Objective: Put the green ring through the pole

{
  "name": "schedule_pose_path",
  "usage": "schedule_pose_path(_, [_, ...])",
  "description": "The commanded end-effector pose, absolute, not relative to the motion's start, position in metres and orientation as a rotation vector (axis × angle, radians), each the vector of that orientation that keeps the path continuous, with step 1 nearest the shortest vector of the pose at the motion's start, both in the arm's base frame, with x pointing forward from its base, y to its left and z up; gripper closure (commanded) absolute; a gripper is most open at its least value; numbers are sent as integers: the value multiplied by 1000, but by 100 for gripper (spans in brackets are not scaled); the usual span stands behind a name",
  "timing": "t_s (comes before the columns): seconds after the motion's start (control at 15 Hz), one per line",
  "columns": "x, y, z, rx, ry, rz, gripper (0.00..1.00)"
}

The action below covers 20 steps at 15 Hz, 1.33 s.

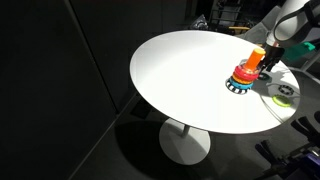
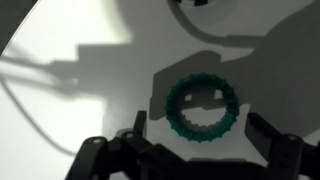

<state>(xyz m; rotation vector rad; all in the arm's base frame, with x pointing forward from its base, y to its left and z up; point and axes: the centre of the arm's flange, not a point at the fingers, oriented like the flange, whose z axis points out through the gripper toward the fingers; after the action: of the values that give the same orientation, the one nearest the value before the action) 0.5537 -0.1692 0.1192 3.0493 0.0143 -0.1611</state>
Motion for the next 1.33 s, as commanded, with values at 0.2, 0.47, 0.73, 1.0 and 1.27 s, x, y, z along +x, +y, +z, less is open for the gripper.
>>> schedule_pose_path(0.2, [558,-170,119,3053,-47,-167,0])
schedule_pose_path(0.47, [557,-170,118,3059,-68,-177,0])
schedule_pose_path(0.73, [557,-170,115,3061,-82,-187,0])
schedule_pose_path(1.0, [557,-169,114,3065,-93,-190,11])
schedule_pose_path(1.27, [558,-168,116,3075,-101,-187,44])
